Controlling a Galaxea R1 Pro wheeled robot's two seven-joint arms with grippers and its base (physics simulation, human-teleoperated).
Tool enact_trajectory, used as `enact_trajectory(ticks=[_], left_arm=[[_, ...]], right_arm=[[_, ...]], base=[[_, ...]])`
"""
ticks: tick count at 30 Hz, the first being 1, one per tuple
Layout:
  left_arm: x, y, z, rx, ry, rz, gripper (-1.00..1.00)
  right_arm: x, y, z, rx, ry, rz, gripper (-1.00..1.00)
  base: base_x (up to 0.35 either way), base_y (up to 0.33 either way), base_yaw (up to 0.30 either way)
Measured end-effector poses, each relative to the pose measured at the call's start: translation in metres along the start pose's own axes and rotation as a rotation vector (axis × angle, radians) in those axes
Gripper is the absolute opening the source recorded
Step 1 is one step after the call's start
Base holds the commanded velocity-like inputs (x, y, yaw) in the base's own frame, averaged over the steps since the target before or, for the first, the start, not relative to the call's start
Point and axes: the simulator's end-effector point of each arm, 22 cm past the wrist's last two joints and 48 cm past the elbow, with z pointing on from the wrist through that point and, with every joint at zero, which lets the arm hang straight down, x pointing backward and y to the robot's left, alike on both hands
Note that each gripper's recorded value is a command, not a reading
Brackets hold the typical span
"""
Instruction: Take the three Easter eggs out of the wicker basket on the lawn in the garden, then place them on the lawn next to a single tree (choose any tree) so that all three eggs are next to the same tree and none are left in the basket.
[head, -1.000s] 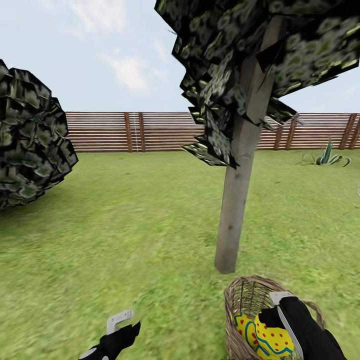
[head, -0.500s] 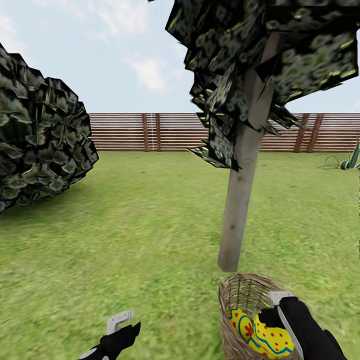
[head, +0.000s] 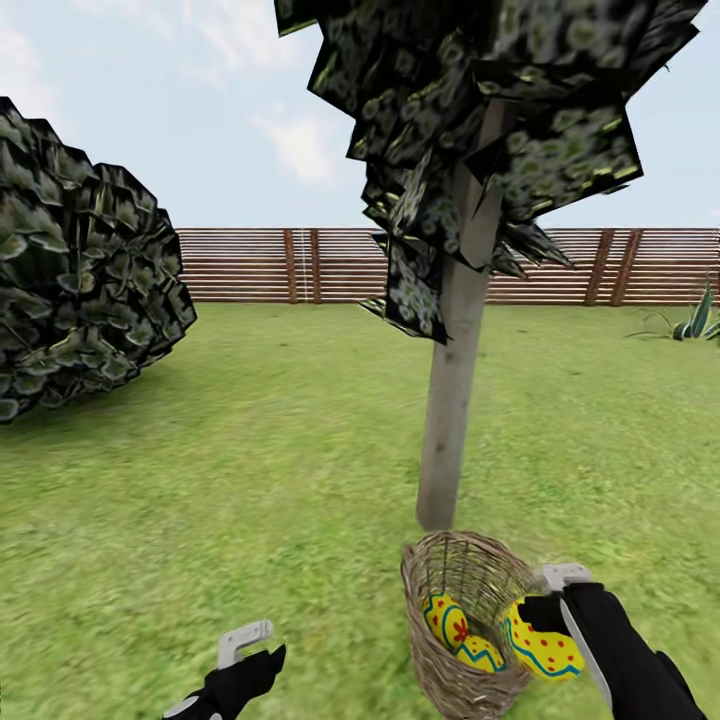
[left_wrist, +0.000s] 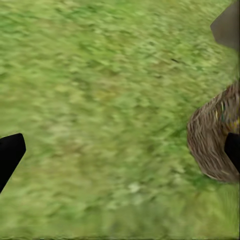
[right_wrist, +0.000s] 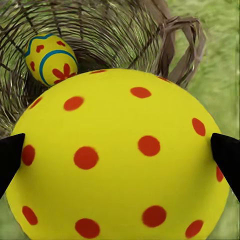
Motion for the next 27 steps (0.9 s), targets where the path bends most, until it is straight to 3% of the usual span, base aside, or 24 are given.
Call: enact_trajectory(ticks=[7,27], left_arm=[[-0.013,-0.004,-0.009,0.002,-0.005,-0.004,1.0],[-0.038,-0.021,-0.033,0.002,0.003,0.015,1.0]], right_arm=[[-0.023,0.0,-0.018,0.0,-0.037,0.001,-1.0],[-0.058,-0.013,-0.054,0.012,-0.061,0.005,-1.0]], base=[[-0.12,-0.151,0.044],[0.0,-0.277,0.286]])
